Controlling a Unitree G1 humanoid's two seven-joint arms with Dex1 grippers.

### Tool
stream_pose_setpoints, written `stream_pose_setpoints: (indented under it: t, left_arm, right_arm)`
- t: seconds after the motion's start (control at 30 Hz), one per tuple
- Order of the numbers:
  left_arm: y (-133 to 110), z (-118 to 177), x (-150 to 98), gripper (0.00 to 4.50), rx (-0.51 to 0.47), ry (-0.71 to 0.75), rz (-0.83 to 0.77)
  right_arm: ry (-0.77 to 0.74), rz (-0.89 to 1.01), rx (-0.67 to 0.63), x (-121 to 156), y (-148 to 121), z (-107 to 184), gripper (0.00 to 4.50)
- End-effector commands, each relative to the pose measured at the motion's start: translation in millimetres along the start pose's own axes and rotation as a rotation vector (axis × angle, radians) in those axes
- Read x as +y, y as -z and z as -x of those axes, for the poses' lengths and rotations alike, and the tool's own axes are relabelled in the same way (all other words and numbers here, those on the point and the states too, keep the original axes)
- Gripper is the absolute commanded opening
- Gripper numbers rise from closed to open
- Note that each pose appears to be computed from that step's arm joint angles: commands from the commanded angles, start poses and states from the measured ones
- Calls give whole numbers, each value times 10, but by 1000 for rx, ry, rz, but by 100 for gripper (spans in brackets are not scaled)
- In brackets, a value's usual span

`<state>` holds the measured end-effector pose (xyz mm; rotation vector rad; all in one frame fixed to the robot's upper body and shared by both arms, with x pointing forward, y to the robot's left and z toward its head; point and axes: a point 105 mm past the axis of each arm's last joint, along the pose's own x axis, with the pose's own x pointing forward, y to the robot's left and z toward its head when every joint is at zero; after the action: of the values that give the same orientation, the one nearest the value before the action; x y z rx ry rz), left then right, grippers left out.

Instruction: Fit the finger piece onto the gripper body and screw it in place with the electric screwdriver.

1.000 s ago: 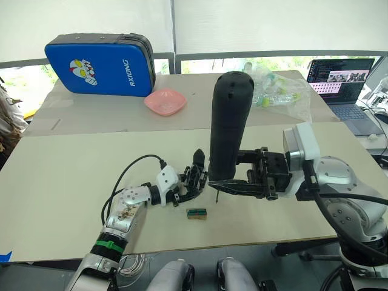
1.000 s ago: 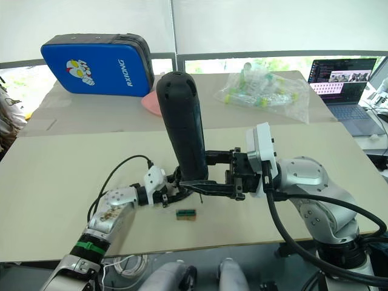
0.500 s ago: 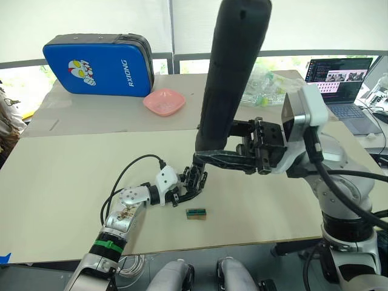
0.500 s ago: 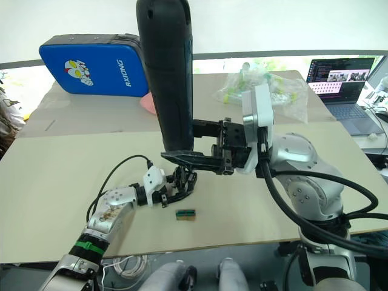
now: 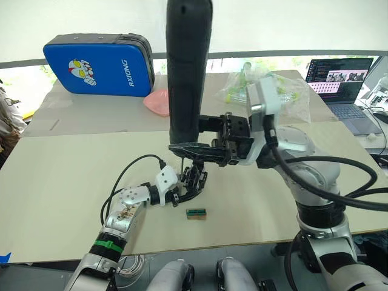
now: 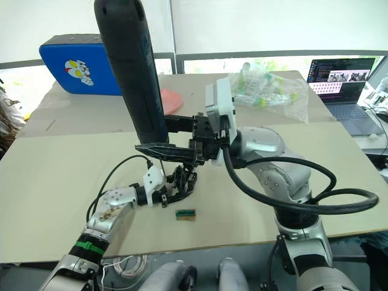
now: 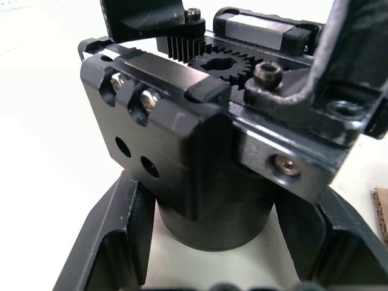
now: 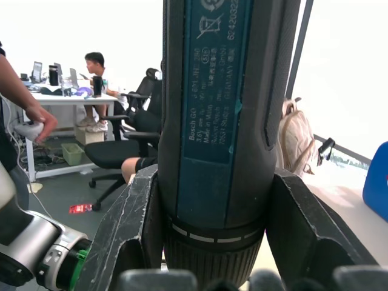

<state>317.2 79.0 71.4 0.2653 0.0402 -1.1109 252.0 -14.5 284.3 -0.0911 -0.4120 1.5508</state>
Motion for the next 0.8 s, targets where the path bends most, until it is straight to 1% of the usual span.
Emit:
stream_pose_setpoints:
  t: [0.03, 0.43, 0.8]
  left_arm:
    - [193, 44, -64, 231, 69, 8, 47]
    - [233, 56, -100, 231, 83, 22, 65]
    - [256, 61, -113, 231, 91, 24, 73]
  right_arm:
    - [6, 75, -24, -19, -89, -30, 194]
    - [18, 52, 16, -49, 95, 0, 194]
    - [27, 48, 34, -45, 194, -12, 194]
